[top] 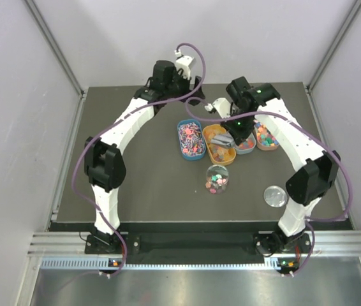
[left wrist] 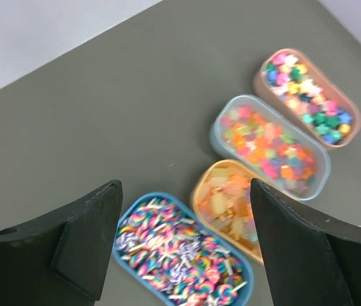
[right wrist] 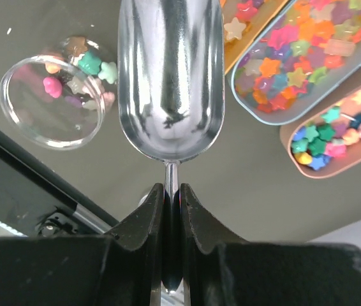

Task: Pack the candies
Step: Scoop the fake candies from the storage box.

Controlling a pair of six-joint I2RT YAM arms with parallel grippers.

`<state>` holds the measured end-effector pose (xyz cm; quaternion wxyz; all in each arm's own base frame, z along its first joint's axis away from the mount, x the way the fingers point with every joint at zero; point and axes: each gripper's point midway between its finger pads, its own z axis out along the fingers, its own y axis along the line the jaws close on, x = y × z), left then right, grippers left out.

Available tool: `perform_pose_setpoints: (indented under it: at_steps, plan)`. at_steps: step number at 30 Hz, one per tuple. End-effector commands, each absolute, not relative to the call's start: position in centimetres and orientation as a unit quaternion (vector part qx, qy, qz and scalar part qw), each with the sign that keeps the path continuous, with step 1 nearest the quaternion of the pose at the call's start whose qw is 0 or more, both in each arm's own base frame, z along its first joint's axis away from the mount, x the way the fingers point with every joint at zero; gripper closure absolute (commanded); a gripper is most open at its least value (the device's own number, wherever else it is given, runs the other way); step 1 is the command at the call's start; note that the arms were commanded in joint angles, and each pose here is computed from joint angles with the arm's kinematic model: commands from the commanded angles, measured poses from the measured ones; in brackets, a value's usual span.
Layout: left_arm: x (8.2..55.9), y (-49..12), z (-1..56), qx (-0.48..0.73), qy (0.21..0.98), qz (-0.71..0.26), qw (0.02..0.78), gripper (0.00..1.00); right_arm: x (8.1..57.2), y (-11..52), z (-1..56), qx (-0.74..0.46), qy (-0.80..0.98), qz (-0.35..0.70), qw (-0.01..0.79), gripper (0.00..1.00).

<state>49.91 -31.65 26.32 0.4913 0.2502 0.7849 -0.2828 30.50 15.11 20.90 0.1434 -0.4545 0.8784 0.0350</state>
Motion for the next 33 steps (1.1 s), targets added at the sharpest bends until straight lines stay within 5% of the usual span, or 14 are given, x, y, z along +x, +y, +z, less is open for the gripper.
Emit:
perform_pose_setpoints:
  at_steps: [1,14,33]
  plan:
    - [50.5,-29.1,27.1,0.235,0.786,-0.261,0.508,0.14,28.8,14.2,19.1,-0.428,0.899,0.052,0.072,1.00]
    - [49.3,-29.5,22.3,0.233,0.798,-0.285,0.478,0.14,28.1,12.3,13.8,-0.411,0.911,0.012,-0.031,1.00]
    - [51.0,-32.8,16.9,0.247,0.801,-0.331,0.432,0.14,30.5,12.8,11.9,-0.409,0.911,-0.014,-0.047,1.00]
